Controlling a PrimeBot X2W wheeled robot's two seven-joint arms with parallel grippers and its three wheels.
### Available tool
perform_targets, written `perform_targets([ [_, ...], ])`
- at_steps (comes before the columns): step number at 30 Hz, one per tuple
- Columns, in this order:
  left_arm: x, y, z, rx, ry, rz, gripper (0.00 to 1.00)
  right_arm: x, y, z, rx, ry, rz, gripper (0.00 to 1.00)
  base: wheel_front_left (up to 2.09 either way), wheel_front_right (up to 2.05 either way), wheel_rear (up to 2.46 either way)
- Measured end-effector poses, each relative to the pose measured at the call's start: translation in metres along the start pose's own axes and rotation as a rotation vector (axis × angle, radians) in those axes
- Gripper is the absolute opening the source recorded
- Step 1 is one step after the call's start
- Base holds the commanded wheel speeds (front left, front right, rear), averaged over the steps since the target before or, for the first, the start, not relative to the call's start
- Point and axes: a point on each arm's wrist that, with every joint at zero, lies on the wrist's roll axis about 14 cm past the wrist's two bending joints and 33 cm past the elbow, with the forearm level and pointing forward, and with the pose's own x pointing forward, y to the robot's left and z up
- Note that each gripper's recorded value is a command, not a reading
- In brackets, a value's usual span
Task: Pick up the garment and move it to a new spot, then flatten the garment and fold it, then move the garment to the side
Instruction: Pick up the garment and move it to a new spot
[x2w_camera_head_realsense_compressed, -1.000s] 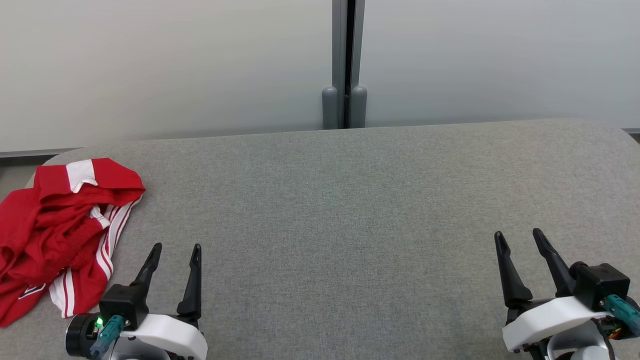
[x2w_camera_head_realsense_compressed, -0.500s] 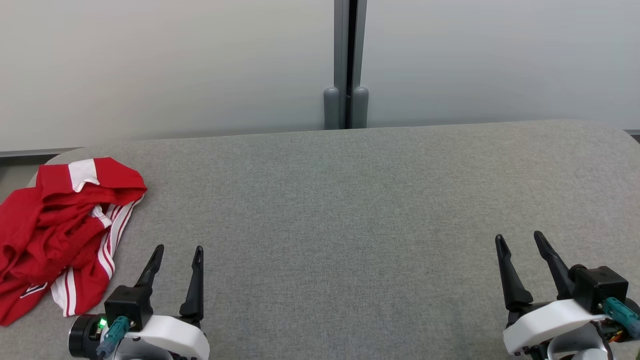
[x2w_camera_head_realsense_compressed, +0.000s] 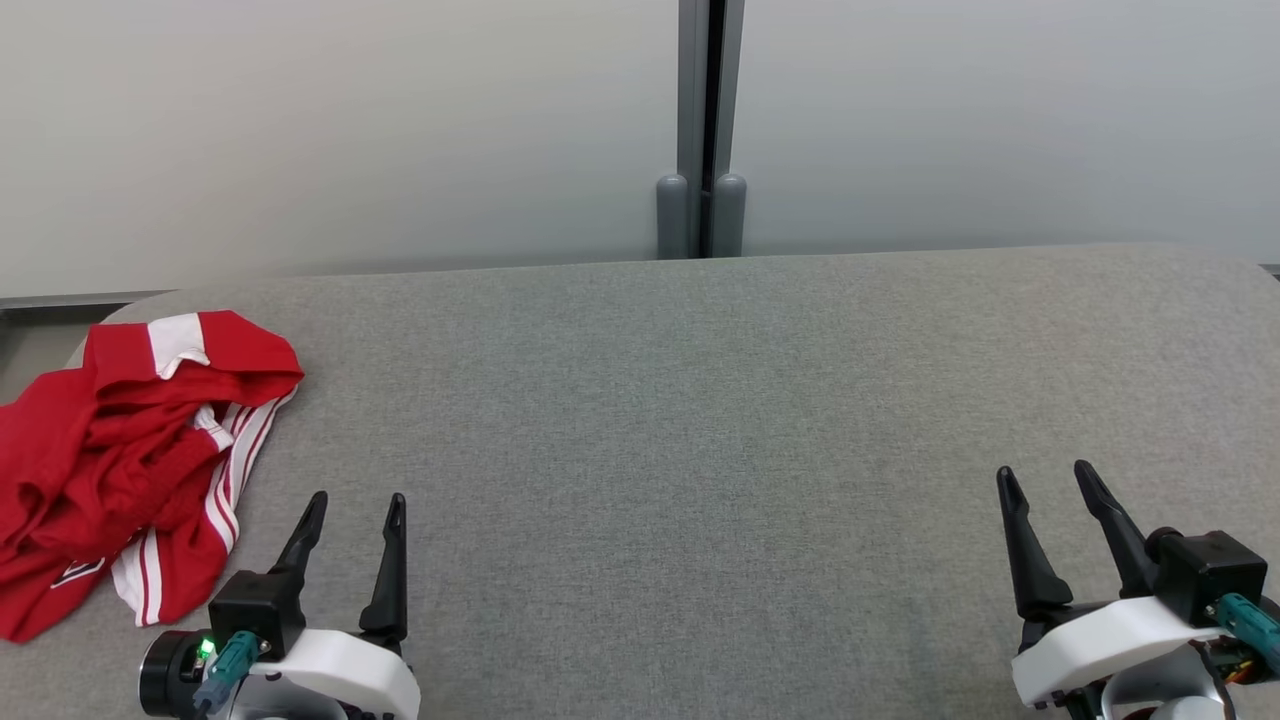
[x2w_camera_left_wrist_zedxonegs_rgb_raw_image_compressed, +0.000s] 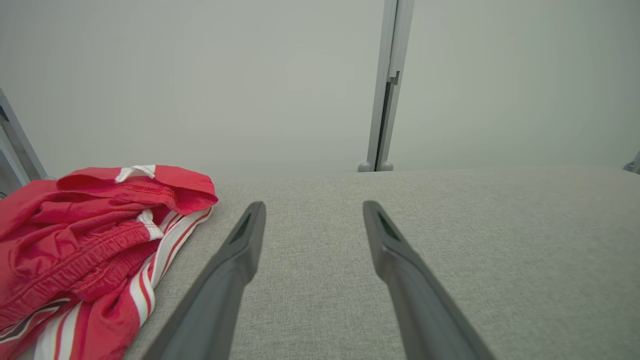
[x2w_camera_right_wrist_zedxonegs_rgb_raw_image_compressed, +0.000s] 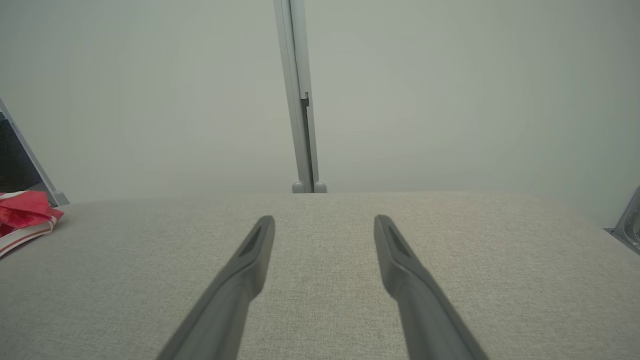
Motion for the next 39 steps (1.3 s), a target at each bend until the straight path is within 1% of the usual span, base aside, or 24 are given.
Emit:
perform_targets([
  [6, 0.0, 0.011, 0.007, -0.015, -0.02, 0.039, 1.0, 0.006, 0.006, 0.003, -0.018, -0.007, 0.026, 1.0, 0.0, 0.0, 0.0],
  [10, -0.005, 0.027, 0.01, -0.017, -0.031, 0.086, 1.0, 0.015, 0.018, 0.006, -0.029, -0.015, 0.066, 1.0, 0.0, 0.0, 0.0],
  [15, -0.013, 0.055, 0.022, -0.012, -0.063, 0.165, 1.0, 0.03, 0.047, 0.009, -0.041, -0.019, 0.156, 1.0, 0.0, 0.0, 0.0],
  [21, -0.036, 0.094, 0.03, -0.01, -0.086, 0.287, 1.0, 0.049, 0.09, 0.012, -0.048, -0.022, 0.285, 1.0, 0.0, 0.0, 0.0],
  [26, -0.06, 0.121, 0.03, -0.011, -0.088, 0.381, 1.0, 0.059, 0.124, 0.009, -0.059, -0.008, 0.383, 1.0, 0.0, 0.0, 0.0],
  [31, -0.075, 0.135, 0.03, -0.012, -0.089, 0.438, 1.0, 0.065, 0.144, 0.007, -0.058, -0.004, 0.442, 1.0, 0.0, 0.0, 0.0],
  [39, -0.08, 0.14, 0.029, -0.019, -0.087, 0.459, 1.0, 0.068, 0.151, 0.003, -0.055, 0.007, 0.465, 1.0, 0.0, 0.0, 0.0],
])
